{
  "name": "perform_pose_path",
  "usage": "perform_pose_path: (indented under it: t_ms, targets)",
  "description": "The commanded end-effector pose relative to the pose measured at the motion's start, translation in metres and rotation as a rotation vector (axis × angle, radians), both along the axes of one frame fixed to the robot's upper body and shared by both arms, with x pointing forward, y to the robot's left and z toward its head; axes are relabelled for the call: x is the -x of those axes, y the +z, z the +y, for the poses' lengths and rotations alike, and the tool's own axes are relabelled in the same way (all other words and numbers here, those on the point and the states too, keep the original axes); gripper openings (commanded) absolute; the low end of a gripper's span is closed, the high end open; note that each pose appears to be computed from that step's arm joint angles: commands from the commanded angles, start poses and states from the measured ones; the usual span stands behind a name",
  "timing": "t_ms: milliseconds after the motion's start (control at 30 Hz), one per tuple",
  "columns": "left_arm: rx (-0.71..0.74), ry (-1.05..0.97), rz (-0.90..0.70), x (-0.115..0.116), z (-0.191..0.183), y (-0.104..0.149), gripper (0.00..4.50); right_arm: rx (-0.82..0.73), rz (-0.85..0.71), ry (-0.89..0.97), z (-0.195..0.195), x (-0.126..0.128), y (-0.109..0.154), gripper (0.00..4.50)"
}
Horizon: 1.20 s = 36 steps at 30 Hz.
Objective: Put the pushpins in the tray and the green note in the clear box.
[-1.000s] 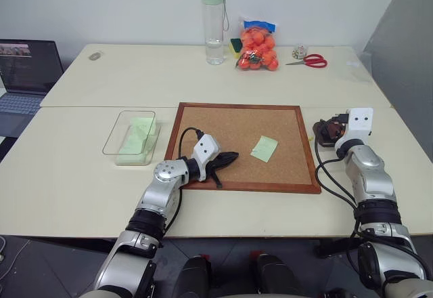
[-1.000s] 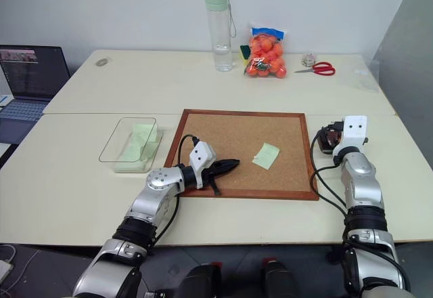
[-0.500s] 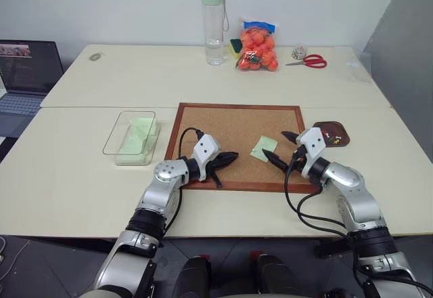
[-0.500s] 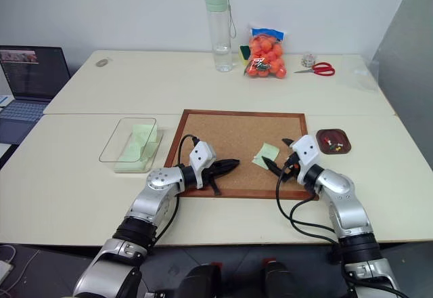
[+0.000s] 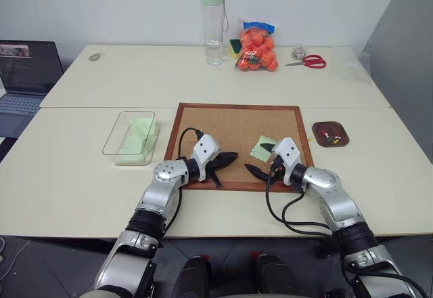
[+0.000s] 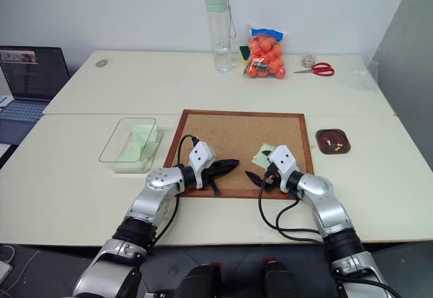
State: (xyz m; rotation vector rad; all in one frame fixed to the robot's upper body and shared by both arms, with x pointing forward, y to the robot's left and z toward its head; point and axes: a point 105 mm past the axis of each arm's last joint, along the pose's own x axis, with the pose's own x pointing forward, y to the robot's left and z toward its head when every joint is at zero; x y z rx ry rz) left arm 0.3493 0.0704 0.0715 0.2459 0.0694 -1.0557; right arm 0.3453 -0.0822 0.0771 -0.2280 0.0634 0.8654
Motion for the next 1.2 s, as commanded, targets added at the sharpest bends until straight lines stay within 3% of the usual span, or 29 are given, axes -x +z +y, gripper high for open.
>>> perform_pose_path:
  t_ms: [33,133,767,1000,1200]
  targets:
    - [-0.047,-0.008,0.082,0.009,-0.003,-0.026,0.0,-0.069,-0.026,-0.019,0.004,-0.01,0.015,4.29]
    - [-0.046,-0.007,0.082,0.009,-0.003,-0.026,0.0,-0.087,-0.013,-0.026,0.004,-0.014,0.016,3.92]
    - [-0.053,-0.012,0.078,0.011,-0.003,-0.026,0.0,-0.049,0.001,-0.035,0.001,-0.014,0.009,0.15]
    - [-0.051,-0.011,0.08,0.011,-0.003,-0.026,0.0,-0.057,-0.011,-0.047,0.0,-0.016,0.011,0.02]
    - [-0.052,-0.009,0.082,0.011,-0.002,-0.027,0.0,-0.209,-0.057,-0.034,0.002,-0.013,0.041,0.02]
